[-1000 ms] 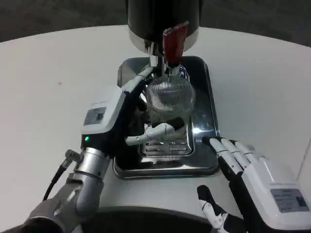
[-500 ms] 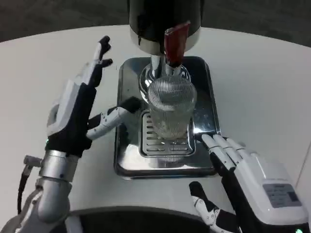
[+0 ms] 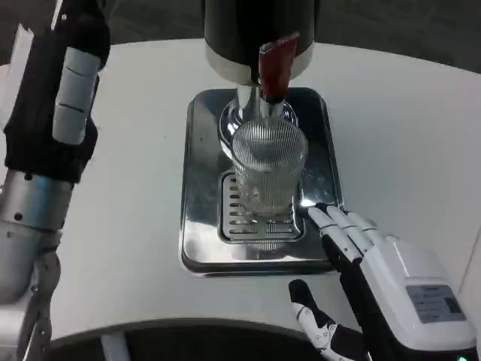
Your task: Grasp the cup under the faucet to collect the drink, then remove the cup.
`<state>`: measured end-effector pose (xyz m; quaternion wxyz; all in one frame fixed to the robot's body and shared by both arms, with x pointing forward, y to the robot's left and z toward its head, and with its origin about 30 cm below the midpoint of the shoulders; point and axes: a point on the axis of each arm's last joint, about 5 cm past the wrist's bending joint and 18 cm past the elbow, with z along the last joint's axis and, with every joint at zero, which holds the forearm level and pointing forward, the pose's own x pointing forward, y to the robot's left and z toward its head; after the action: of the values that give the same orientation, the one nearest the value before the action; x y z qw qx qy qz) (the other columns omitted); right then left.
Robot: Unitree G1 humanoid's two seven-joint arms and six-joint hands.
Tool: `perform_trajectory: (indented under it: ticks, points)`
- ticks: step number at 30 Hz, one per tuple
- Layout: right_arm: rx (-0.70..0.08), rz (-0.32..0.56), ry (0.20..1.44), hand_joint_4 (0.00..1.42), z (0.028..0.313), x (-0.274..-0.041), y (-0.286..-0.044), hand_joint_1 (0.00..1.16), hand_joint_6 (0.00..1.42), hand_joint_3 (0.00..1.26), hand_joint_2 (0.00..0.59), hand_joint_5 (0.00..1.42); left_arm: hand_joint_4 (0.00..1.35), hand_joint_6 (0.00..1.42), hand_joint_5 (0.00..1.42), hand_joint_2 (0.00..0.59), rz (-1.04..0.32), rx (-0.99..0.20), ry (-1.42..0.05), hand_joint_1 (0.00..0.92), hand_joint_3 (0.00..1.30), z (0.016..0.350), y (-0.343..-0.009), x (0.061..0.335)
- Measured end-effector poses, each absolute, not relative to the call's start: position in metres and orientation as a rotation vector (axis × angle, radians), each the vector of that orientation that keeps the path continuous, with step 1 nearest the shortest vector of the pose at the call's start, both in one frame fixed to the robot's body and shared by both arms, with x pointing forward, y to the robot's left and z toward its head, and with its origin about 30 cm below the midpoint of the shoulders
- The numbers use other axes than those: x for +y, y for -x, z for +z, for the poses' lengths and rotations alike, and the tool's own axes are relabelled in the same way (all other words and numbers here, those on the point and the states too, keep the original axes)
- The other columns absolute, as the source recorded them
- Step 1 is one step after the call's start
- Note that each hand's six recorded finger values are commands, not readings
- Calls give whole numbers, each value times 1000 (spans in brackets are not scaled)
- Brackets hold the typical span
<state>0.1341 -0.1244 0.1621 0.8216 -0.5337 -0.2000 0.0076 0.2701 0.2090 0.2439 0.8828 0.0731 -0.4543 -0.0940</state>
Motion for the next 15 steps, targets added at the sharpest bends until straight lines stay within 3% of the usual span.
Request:
perform_trajectory:
  ticks: [4, 15]
  points:
    - [-418, 12, 1132, 107, 162, -124, -132, 529, 189, 153, 493, 126, 0, 40, 8, 120, -364, -939, -64, 0, 0, 264, -269, 209]
    - [-417, -6, 1132, 116, 164, -125, -126, 529, 194, 156, 493, 132, 0, 1, 0, 91, -705, -902, -116, 0, 0, 304, -270, 206]
